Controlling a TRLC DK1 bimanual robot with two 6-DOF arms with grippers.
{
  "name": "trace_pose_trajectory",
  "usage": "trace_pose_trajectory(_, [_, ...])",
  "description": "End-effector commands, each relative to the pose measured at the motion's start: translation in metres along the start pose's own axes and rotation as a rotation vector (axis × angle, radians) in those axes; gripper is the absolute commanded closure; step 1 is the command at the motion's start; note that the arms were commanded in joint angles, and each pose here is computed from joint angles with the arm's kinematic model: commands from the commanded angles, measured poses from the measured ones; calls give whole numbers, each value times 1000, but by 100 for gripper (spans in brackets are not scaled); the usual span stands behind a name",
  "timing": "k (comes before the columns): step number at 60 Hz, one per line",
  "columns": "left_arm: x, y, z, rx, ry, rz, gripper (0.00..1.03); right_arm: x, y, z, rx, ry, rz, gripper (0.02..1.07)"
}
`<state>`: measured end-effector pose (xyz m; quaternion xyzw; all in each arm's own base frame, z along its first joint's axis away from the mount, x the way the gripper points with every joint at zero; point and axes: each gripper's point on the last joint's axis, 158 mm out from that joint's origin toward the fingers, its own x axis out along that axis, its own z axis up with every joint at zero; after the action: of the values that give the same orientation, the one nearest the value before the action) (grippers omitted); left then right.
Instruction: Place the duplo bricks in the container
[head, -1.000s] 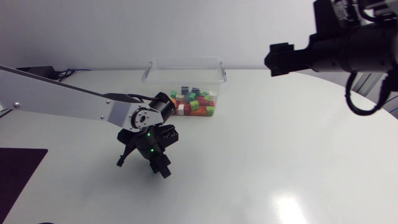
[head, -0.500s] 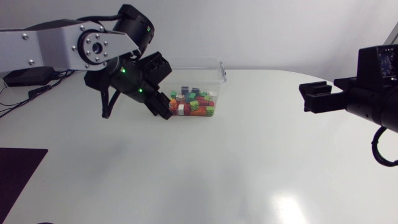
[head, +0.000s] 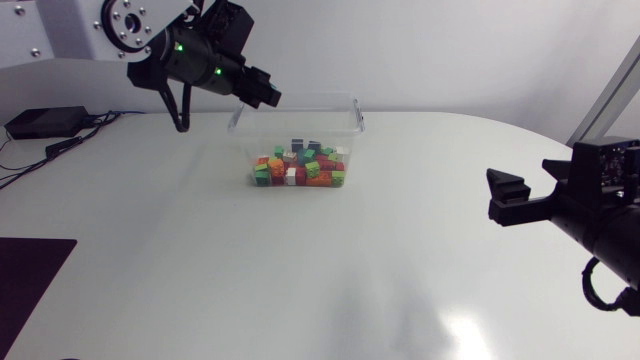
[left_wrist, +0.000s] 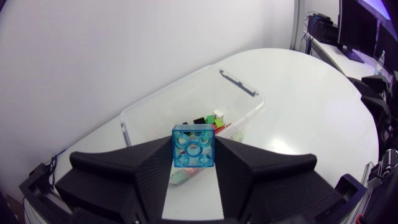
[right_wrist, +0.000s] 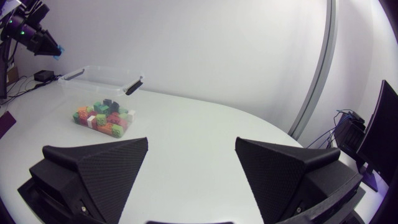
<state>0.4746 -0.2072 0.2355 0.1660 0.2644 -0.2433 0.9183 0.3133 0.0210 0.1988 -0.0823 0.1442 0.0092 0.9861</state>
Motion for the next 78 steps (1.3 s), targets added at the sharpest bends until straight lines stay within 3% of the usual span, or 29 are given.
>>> trace_pose_trajectory(1, [19,4,14,-49,-31,-8,66,1,-1,-16,-29,1,-14,6])
trace_pose_trajectory(21, [69,24,46,-110,-146,25,66,-1,-14,-31,-61,-67,-71,6])
trace_pose_trajectory(41, [112,41,32,-134,-158,50,62,-20,-24,-32,-91,-167,-118,6])
trace_pose_trajectory(43, [117,44,30,-138,-154,54,50,-21,-25,-32,-91,-170,-122,6])
trace_pose_trajectory(47, [122,49,27,-145,-148,70,17,-24,-26,-34,-102,-181,-129,6])
trace_pose_trajectory(50, [125,53,25,-145,-152,88,4,-28,-26,-33,-105,-197,-134,6])
trace_pose_trajectory(58, [119,67,27,-152,-169,155,4,-38,-29,-30,-106,-237,-147,6])
trace_pose_trajectory(70, [57,94,43,-139,-246,304,4,-51,-33,-28,-115,-295,-181,6])
trace_pose_trajectory(78, [23,104,39,-137,-238,328,4,-56,-37,-29,-114,-312,-200,6])
